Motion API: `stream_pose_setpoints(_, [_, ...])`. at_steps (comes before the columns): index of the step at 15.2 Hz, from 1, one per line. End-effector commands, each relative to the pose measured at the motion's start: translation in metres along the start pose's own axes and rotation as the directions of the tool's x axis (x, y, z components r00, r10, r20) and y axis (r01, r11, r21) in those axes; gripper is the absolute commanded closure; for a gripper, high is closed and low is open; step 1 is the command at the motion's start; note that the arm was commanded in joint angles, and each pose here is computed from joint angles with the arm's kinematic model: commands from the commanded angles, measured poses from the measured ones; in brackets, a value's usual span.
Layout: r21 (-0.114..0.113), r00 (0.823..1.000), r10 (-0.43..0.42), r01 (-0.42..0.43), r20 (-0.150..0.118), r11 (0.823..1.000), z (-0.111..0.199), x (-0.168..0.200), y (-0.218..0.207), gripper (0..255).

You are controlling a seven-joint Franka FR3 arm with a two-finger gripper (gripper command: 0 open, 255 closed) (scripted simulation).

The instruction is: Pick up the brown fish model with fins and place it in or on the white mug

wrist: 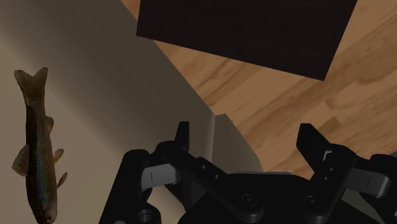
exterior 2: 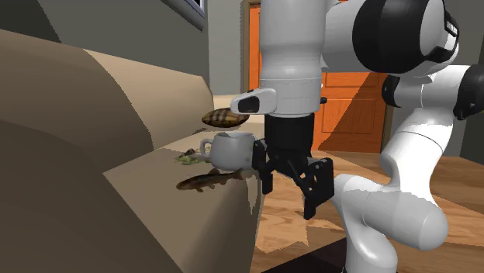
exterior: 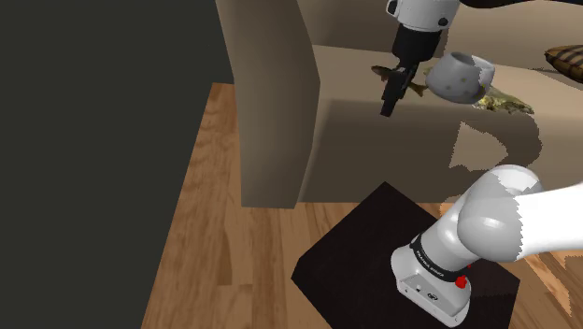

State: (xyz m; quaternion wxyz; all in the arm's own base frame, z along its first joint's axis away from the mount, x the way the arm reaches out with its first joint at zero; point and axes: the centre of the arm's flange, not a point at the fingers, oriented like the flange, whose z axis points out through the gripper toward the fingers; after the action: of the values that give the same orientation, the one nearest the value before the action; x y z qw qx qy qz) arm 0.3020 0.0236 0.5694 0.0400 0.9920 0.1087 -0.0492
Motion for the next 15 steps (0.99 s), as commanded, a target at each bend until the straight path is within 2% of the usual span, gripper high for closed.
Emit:
stream_pose_setpoints(1, [0.0,1.0,0.0,0.0,0.0,1.0,0.0,0.0,0.0,0])
stream_pose_setpoints(15, [0.094,0.988,0.092,-0.081,-0.127,0.992,-0.016,0.015,0.193,0])
